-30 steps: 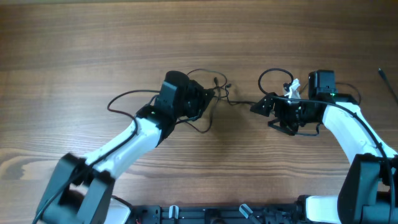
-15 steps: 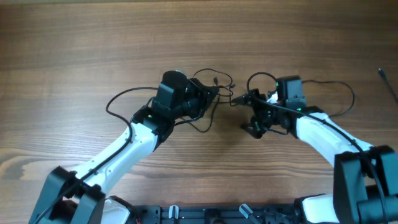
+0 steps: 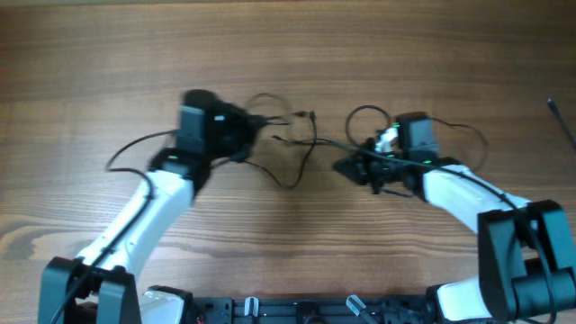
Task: Untangle cables
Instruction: 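Pull the grippers apart to open the knot loops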
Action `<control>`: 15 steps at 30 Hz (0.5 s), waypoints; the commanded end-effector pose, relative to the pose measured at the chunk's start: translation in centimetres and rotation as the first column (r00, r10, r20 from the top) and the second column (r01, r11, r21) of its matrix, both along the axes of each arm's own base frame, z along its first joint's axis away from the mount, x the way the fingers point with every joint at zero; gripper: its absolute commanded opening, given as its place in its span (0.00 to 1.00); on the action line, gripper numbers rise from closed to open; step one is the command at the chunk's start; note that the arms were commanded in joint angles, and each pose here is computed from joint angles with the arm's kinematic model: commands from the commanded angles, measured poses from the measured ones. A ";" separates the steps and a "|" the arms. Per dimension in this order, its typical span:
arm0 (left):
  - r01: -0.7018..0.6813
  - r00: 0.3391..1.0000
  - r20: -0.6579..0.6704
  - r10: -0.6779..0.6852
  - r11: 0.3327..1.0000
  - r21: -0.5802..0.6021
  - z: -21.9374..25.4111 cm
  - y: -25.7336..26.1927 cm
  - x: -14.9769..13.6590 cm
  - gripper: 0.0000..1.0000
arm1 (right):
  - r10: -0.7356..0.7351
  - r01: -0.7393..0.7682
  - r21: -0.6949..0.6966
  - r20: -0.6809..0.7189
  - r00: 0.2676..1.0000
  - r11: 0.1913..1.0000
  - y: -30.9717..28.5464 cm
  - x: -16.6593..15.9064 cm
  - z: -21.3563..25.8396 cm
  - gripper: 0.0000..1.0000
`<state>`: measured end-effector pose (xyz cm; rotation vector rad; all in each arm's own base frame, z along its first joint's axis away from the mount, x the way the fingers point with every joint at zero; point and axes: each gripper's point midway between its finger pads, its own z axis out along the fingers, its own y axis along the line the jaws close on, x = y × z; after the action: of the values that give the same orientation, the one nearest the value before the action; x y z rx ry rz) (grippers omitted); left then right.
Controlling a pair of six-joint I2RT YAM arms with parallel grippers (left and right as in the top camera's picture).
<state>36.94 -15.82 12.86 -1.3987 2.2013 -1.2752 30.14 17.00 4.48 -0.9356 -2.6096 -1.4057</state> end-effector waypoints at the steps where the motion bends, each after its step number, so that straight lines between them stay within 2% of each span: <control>1: -0.048 0.998 -0.040 0.051 0.997 0.061 -1.0 5.4 -0.3 0.04 | 0.051 -0.043 -0.044 0.198 0.979 0.998 -3.7 1.7 0.3 0.05; 3: -0.050 0.995 -0.079 0.057 0.995 0.088 -1.9 6.5 -1.0 0.04 | -0.017 0.039 -0.104 0.207 0.978 0.994 -6.2 2.9 -0.3 0.04; 5: -0.028 0.996 -0.084 0.034 0.997 0.073 -1.8 5.9 -1.2 0.04 | -0.040 0.065 -0.102 0.229 0.973 0.993 -7.0 3.5 -0.1 0.05; 7: 0.029 0.999 -0.036 -0.027 0.999 0.045 -0.9 4.1 -1.0 0.04 | 0.030 -0.012 -0.059 0.312 0.949 0.998 -5.6 3.6 1.3 0.20; 10: 0.100 0.993 0.068 -0.101 0.995 0.019 1.1 1.4 -0.4 0.04 | 0.159 -0.179 0.012 0.405 0.900 0.984 -1.9 2.4 3.1 0.61; 12: 0.135 0.980 0.142 -0.135 0.991 0.011 2.7 -0.3 -0.2 0.04 | 0.182 -0.206 0.017 0.396 0.900 0.979 -0.1 2.0 3.3 0.85; 13: 0.152 0.971 0.187 -0.151 0.988 0.008 3.8 -1.0 -0.2 0.04 | 0.162 -0.184 0.033 0.345 0.925 0.982 1.2 1.9 3.2 0.86; 14: 0.163 0.962 0.221 -0.160 0.987 0.006 4.8 -1.4 -0.2 0.04 | 0.173 -0.198 0.032 0.367 0.914 0.980 2.0 2.0 3.5 0.82; 15: 0.162 0.957 0.245 -0.158 0.987 0.006 5.6 -1.6 -0.3 0.04 | 0.209 -0.239 0.008 0.454 0.866 0.971 3.2 2.3 4.4 0.80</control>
<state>37.21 -16.20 15.06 -1.1611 2.2204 -1.3649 32.48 17.30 7.68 -0.4262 -2.8430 -1.7346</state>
